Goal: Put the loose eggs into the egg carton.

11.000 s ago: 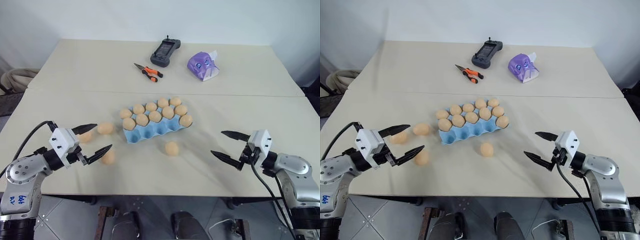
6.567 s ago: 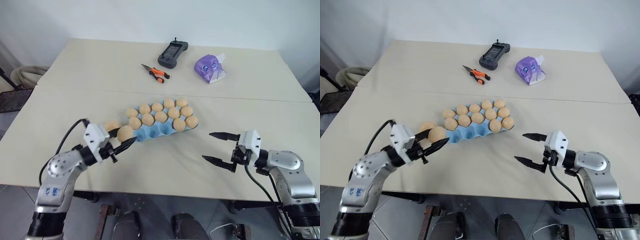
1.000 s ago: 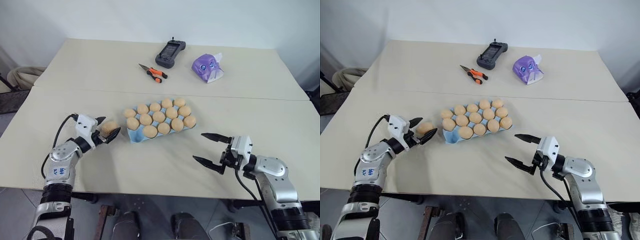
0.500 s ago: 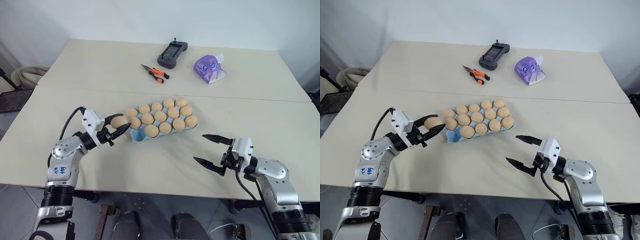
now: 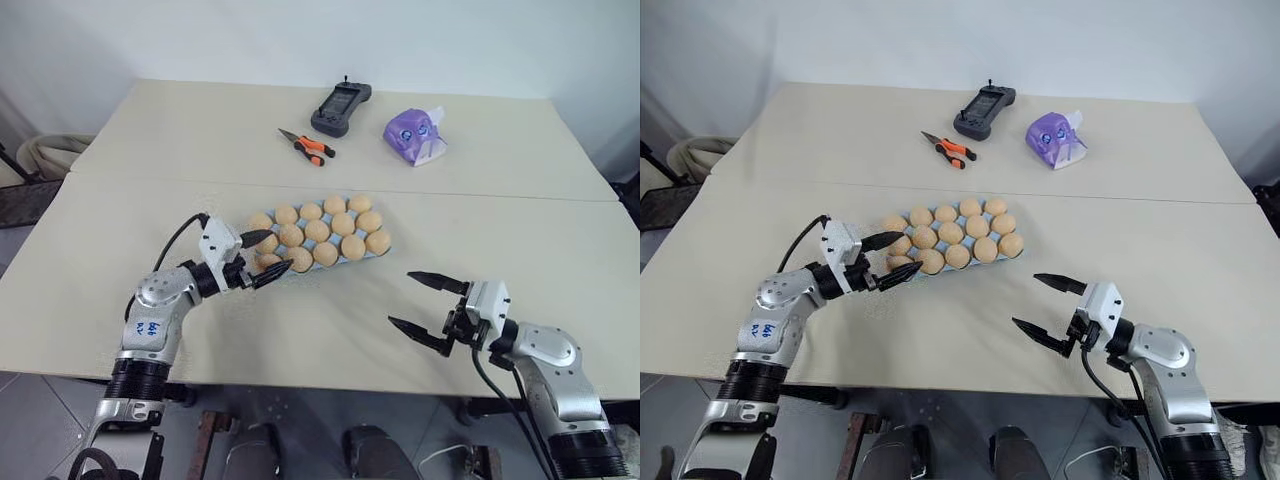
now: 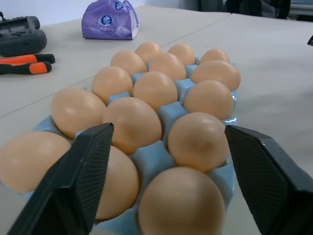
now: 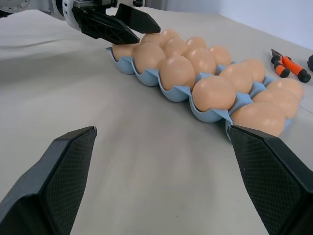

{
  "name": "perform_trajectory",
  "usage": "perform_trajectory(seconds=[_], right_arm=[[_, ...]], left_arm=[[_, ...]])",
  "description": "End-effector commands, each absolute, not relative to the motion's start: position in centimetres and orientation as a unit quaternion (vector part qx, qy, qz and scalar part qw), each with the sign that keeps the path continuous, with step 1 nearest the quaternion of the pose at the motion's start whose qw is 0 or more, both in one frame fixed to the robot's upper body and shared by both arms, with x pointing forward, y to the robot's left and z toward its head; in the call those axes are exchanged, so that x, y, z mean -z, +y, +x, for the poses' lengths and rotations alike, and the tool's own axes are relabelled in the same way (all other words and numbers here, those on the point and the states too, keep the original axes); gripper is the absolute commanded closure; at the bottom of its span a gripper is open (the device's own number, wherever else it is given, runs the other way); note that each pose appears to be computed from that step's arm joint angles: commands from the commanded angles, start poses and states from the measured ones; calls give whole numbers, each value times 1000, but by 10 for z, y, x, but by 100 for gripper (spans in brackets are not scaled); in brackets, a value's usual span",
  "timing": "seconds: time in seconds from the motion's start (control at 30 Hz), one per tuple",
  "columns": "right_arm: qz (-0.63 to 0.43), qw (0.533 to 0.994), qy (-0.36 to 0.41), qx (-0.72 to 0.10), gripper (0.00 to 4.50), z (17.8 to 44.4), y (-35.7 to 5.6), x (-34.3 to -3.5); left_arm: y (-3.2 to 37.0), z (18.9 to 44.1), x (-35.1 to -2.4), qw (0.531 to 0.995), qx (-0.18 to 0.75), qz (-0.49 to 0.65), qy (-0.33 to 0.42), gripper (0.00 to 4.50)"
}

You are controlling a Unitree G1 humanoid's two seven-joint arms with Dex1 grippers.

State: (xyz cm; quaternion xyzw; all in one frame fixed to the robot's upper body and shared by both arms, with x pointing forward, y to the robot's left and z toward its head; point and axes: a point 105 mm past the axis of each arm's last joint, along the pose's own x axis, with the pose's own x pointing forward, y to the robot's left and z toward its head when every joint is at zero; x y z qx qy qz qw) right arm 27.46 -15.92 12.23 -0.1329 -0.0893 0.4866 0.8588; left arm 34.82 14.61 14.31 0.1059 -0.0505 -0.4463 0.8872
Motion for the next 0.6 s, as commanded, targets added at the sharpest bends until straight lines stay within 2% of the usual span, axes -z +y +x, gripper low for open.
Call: perform_trajectory(seconds=[0.03,0.2,0.33,0.43,0.6], right_arm=[[-148,863,-108,-471,0,273,-170,-136],[-152,870,-96,-459,0,270,-187,-135],[-156,878,-89,-443,0,270,-200,-135],[-155,880,-87,-440,0,271,-203,-135],[-158,880,-95,-437,0,282,-205,-140]], left_arm=[[170,336,-156,892,430,124,-71,79],[205,308,-161,897,409,160,-58,79],[240,290,-153,907,375,188,-20,79],[254,286,-148,916,352,191,-8,79],[250,287,-143,916,353,192,-2,79]])
